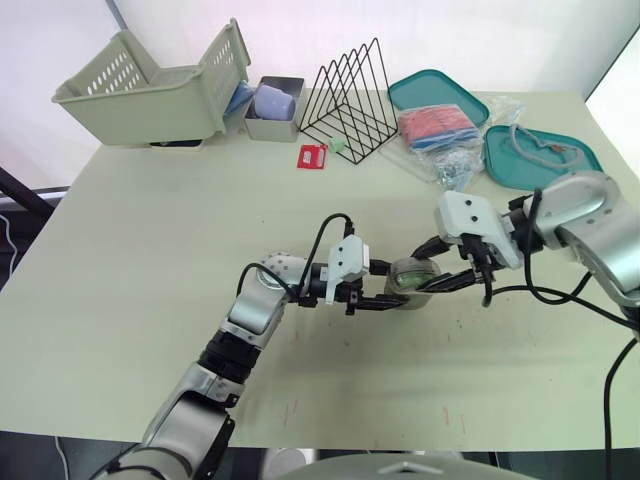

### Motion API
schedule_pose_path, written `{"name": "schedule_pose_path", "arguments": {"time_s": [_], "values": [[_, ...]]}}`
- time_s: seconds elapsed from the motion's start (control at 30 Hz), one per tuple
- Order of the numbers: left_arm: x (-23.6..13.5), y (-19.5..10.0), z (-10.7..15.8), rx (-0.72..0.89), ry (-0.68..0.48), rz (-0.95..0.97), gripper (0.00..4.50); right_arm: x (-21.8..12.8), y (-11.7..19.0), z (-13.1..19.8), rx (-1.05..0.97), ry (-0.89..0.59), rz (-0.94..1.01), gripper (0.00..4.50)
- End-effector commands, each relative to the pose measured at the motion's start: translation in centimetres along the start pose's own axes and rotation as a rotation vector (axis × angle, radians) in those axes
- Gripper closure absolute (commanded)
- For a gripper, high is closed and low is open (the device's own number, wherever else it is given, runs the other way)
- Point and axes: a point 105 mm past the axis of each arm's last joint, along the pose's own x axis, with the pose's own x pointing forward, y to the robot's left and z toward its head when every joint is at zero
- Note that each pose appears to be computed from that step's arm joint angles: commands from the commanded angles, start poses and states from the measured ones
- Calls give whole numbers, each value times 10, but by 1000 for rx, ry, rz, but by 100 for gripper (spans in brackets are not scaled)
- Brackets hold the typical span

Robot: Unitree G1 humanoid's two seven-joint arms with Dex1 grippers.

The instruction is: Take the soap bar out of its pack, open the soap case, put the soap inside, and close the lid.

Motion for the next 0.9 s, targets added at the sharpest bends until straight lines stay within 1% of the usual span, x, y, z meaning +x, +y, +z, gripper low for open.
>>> {"name": "schedule_pose_path", "arguments": {"time_s": [0.03,0.3,0.53,0.9], "values": [[1,3,8,28,-17,20,248,13,9,-17,83,57,59,271],[1,4,8,28,-15,17,248,4,4,-8,74,55,23,271],[3,4,8,28,-16,13,248,0,4,-12,87,85,9,271],[2,3,8,26,-14,10,248,-4,-2,-11,96,85,-23,271]]}}
